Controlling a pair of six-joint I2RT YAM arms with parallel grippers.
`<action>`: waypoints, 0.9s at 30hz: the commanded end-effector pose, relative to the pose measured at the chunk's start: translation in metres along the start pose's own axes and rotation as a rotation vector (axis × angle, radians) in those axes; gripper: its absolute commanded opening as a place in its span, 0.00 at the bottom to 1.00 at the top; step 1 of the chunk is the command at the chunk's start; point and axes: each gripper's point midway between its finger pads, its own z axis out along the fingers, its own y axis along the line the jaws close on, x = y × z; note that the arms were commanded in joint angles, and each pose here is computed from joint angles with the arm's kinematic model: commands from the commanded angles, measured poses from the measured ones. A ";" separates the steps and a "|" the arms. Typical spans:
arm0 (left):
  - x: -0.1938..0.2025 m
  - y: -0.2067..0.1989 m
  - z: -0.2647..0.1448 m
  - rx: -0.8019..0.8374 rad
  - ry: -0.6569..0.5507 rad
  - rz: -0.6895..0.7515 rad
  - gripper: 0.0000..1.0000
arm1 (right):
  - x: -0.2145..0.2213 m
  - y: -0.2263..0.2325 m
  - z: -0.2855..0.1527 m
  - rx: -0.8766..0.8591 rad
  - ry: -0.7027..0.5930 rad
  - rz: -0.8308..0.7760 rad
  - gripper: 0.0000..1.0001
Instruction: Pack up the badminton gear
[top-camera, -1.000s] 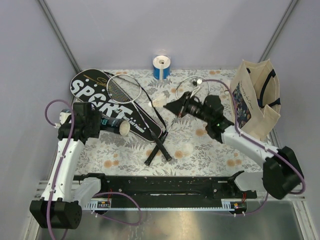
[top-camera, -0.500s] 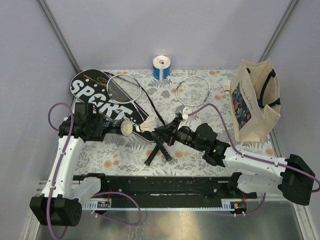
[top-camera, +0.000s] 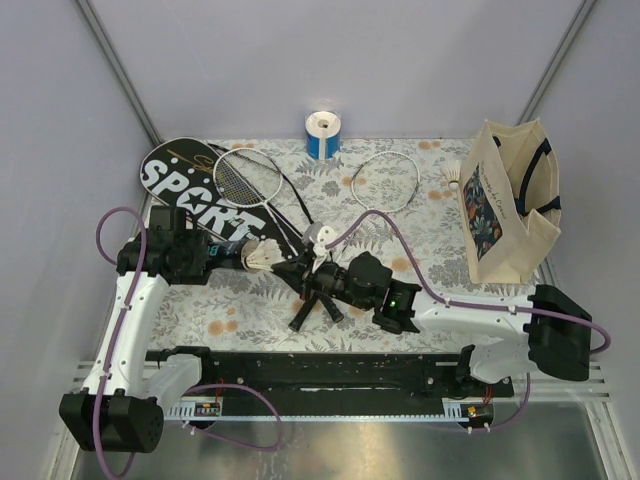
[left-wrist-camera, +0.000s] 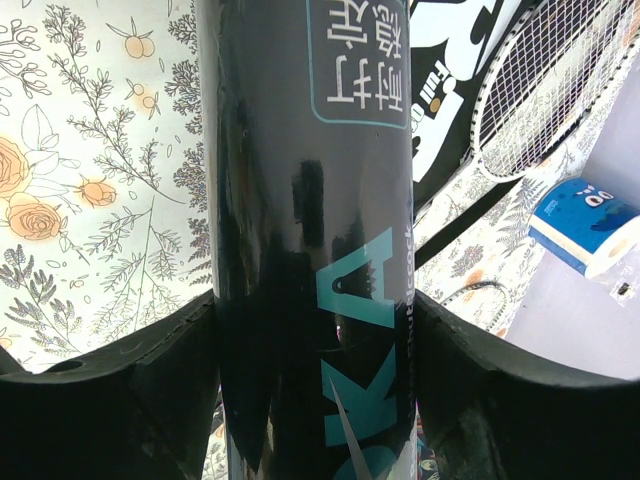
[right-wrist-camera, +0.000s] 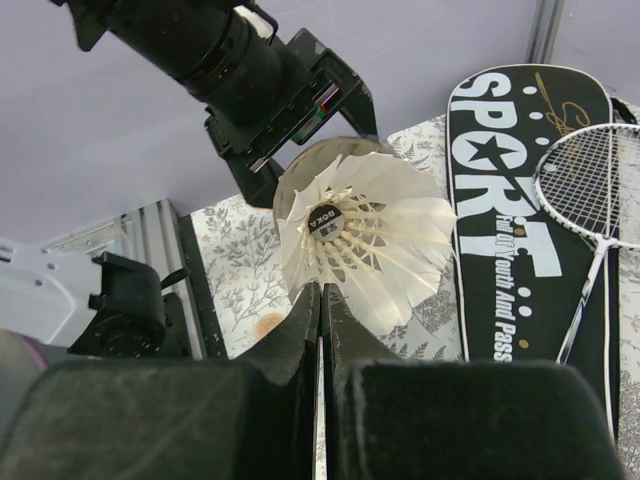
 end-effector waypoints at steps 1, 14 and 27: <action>0.002 -0.013 -0.008 0.055 0.019 -0.016 0.20 | -0.019 -0.005 0.022 0.050 -0.038 -0.046 0.03; 0.005 -0.012 -0.011 0.065 0.042 0.008 0.20 | -0.024 0.001 -0.008 0.097 0.097 0.149 0.46; 0.015 -0.006 -0.010 0.067 0.095 0.028 0.19 | -0.023 -0.020 0.020 0.218 0.157 0.079 0.39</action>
